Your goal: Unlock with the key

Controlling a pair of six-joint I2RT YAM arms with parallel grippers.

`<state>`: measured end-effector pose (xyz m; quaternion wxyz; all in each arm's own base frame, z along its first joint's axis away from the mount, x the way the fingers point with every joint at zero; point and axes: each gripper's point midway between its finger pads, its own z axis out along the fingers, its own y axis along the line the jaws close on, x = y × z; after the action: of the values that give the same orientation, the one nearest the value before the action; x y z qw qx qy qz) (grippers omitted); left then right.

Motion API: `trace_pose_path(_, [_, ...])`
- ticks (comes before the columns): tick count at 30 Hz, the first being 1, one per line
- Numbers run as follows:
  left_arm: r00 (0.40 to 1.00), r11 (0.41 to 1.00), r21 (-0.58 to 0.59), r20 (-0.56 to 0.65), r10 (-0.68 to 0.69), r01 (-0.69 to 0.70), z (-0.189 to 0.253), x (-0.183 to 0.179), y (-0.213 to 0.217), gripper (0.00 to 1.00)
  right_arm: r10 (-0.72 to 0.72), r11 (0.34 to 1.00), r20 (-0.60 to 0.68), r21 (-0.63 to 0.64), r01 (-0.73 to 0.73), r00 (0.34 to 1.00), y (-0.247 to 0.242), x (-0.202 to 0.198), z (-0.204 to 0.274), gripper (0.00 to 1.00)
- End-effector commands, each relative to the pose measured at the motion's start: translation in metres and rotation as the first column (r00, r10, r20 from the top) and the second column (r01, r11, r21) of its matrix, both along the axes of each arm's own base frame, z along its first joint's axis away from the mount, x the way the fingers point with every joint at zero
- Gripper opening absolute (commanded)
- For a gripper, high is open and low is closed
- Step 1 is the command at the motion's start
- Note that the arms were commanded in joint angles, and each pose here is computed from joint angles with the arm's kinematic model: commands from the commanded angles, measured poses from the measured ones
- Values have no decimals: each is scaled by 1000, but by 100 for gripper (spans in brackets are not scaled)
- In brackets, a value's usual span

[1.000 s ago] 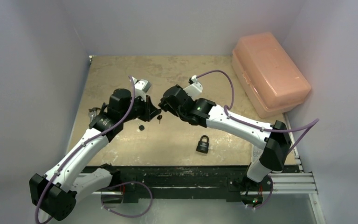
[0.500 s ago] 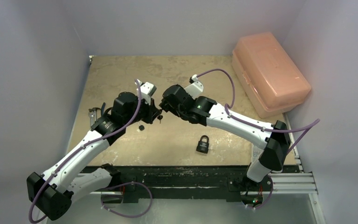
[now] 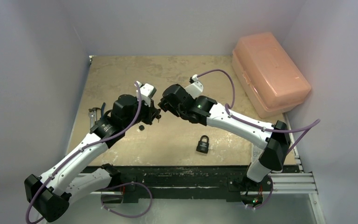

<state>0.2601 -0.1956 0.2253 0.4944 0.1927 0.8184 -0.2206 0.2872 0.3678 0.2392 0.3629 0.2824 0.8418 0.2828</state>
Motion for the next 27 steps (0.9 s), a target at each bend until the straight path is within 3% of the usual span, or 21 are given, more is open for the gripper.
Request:
trace_pose_path(1, [954,973,18,201,222,-230,32,41,33,0,146,987,-72,84,-140,987,26,-45,24,0])
trace_pose_path(10, [944,977,75,282,172,-201,37,37,30,0,144,988,-98,62,-138,985,31,-43,18,0])
trace_pose_path(16, [917,962,48,317,241,-269,46,33,47,0,141,989,-132,55,-135,981,33,-45,8,0])
trace_pose_path(24, [956,982,18,236,177,-187,57,17,36,51,120,992,-111,46,-115,987,25,-43,9,0])
trace_pose_path(26, [958,989,-5,245,147,-151,60,12,34,84,111,993,-93,44,-108,989,21,-42,12,0])
trace_pose_path(27, [958,990,-26,250,141,-139,63,10,35,90,105,994,-81,41,-102,991,19,-41,13,0])
